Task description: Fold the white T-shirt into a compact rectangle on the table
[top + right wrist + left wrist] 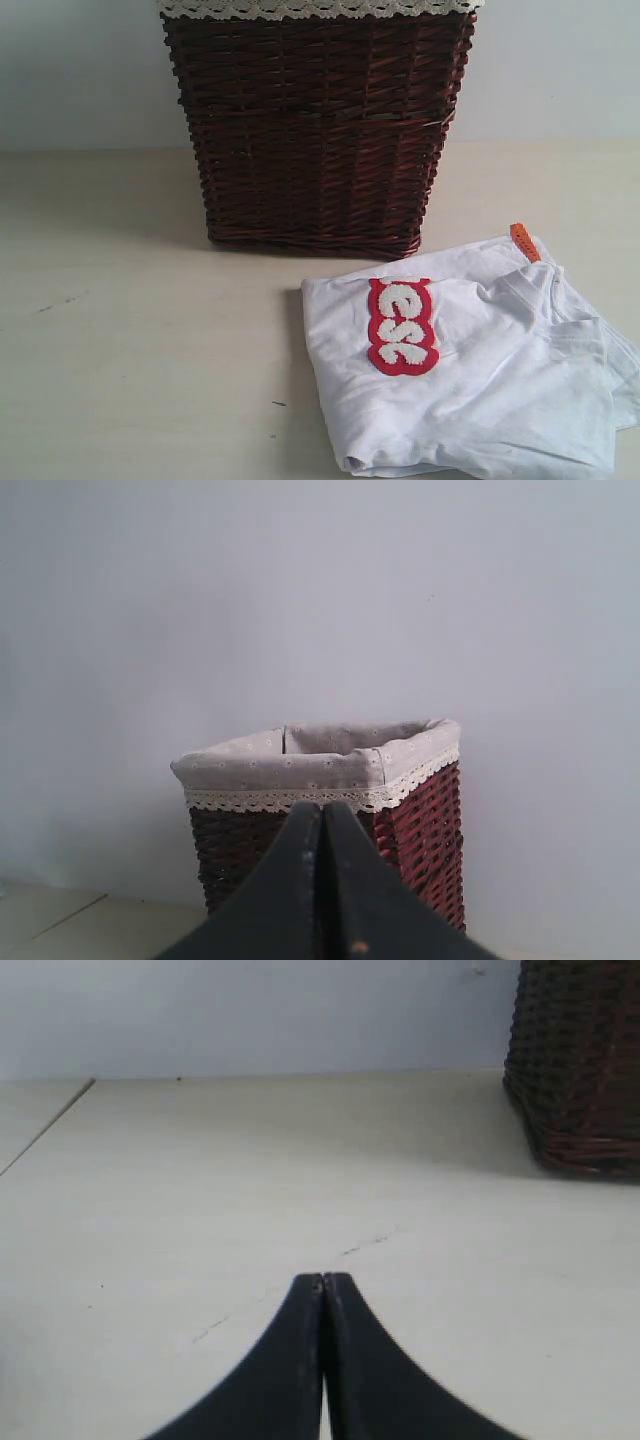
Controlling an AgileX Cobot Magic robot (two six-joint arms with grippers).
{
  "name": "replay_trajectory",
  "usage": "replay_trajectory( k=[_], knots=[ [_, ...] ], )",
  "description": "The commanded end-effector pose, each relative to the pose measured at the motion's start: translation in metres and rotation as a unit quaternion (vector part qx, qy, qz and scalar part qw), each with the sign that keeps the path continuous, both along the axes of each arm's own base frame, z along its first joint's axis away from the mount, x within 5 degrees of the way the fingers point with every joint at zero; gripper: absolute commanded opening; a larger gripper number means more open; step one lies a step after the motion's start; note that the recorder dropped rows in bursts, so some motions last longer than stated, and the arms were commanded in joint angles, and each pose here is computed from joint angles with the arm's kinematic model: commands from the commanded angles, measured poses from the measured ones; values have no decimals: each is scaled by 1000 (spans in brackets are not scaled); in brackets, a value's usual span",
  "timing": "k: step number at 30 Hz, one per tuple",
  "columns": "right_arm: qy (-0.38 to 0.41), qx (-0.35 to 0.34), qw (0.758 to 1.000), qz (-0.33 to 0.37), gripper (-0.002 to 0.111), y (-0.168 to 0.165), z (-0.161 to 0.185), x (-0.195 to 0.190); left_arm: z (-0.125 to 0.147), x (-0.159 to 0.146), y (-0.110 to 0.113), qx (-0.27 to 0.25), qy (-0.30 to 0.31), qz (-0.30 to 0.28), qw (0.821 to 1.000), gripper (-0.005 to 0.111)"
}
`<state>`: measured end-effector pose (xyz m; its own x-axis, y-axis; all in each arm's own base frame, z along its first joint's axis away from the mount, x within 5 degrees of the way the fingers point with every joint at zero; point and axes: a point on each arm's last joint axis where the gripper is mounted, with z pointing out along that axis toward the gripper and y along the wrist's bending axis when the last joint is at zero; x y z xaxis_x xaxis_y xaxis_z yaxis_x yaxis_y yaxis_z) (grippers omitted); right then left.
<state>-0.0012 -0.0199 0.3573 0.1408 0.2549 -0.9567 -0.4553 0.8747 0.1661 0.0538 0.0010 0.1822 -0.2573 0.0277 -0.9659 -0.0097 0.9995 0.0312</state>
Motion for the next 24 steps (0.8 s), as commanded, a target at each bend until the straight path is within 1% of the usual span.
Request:
replay_trajectory(
  k=[1, 6, 12, 14, 16, 18, 24],
  knots=[
    [-11, -12, 1000, -10, 0, -1, 0, 0, 1, 0, 0, -3, -6, 1, 1000, 1],
    [1, -14, 1000, -12, 0, -1, -2, 1, 1, 0, 0, -3, -6, 1, 1000, 1],
    [-44, 2, 999, 22, 0, 3, 6, -4, 1, 0, 0, -4, -7, 2, 1000, 1],
    [-31, -3, 999, 18, 0, 3, 4, -3, 1, 0, 0, -4, -7, 2, 1000, 1],
    [-12, -27, 1000, 8, 0, 3, -1, -1, 1, 0, 0, -4, -7, 2, 1000, 1],
    [9, -34, 999, 3, 0, 2, -5, 0, 1, 0, 0, -4, -7, 2, 1000, 1],
    [14, -35, 999, 2, 0, 2, -6, 0, 1, 0, 0, -4, -7, 2, 1000, 1]
  ],
)
